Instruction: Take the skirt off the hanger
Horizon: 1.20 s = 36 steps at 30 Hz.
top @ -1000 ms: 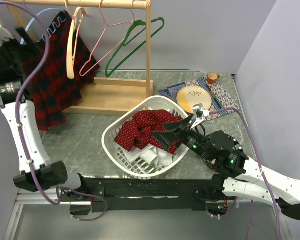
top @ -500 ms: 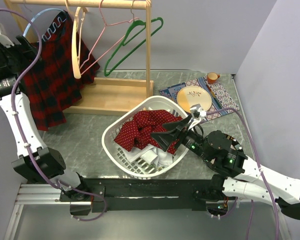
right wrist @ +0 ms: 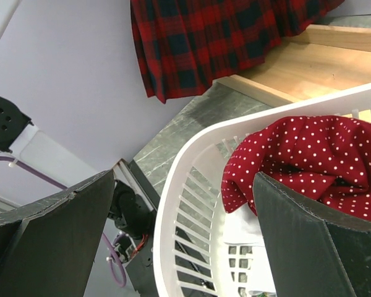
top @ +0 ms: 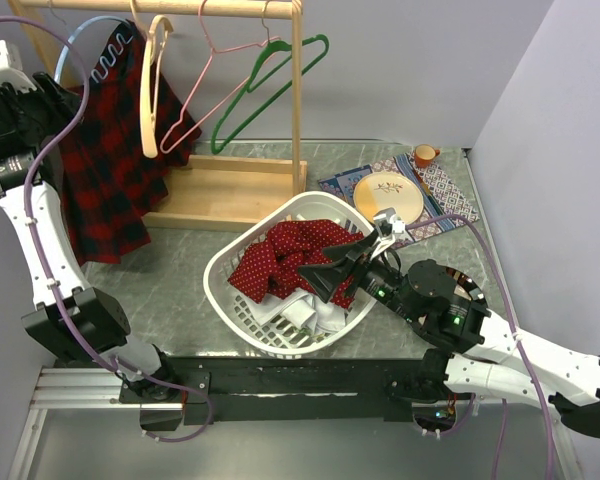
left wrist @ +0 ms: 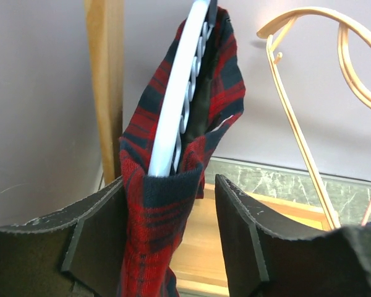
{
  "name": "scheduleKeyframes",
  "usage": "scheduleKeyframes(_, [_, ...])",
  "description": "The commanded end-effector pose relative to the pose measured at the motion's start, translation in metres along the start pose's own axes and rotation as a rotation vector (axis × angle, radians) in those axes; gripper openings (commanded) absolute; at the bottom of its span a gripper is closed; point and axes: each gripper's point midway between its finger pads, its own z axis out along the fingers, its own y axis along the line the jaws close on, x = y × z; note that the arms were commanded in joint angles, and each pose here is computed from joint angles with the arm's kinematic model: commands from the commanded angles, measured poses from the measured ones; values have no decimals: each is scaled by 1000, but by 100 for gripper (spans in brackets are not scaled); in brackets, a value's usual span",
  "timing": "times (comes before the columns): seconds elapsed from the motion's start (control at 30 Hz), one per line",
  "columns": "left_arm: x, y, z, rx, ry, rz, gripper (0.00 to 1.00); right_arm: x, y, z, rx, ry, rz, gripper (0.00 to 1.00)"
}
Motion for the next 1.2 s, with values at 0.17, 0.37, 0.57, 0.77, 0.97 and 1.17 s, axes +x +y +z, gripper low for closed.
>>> scheduleKeyframes(0.17, [-19, -18, 12, 65, -51, 38, 58, -21, 11, 0, -30, -66, -2, 100])
scheduleKeyframes(0.37, [-22, -29, 15, 86, -63, 62, 37, -23, 12, -1, -32, -70, -3, 100])
scheduleKeyframes(0.57, [-31, -54, 12, 156, -94, 99, 1, -23, 12, -2, -38, -70, 3, 100])
scheduleKeyframes(0.77, [-50, -63, 5, 151, -144, 106, 1, -24, 13, -5, -42, -75, 2, 100])
scheduleKeyframes(0.97, [-75, -81, -2, 200, -258, 107, 1, -20, 12, -4, -44, -65, 5, 100])
scheduleKeyframes(1.17, [-105, -91, -19, 182, -354, 115, 1, -23, 14, -6, -47, -70, 5, 100])
